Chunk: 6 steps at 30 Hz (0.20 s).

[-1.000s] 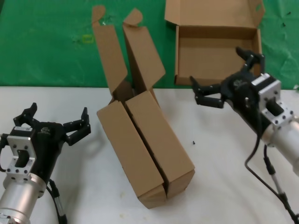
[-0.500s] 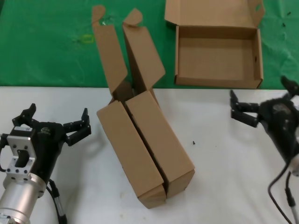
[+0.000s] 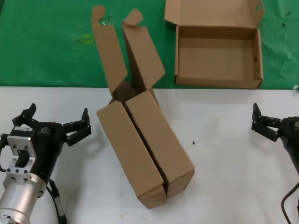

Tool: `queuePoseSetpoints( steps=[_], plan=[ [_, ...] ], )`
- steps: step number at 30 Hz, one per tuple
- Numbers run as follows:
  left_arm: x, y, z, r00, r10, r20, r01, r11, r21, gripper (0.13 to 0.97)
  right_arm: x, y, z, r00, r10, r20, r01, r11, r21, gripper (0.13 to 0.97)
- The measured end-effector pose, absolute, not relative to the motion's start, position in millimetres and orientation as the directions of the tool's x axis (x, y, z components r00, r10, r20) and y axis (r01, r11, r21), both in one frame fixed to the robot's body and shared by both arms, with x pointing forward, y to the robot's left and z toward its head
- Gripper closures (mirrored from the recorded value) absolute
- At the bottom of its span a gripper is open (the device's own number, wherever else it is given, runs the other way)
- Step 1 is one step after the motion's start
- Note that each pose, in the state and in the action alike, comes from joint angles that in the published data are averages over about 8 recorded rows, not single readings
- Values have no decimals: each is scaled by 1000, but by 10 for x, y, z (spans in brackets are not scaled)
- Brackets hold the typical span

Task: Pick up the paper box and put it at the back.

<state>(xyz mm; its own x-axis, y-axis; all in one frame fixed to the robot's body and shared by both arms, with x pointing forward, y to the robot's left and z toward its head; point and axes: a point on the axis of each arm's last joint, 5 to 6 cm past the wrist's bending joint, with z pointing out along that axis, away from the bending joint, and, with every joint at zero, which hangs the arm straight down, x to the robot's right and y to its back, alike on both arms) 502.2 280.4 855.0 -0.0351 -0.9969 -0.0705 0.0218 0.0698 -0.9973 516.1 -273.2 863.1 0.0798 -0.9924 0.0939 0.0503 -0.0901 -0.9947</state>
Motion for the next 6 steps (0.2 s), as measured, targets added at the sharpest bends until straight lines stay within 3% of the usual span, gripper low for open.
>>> queuePoseSetpoints(
  steps=[6],
  plan=[
    [5022, 2804, 8550, -35, -997, -71, 22, 70, -997, 132, 5160, -2732, 8631, 79, -992, 94, 50, -90, -995, 130]
  ],
)
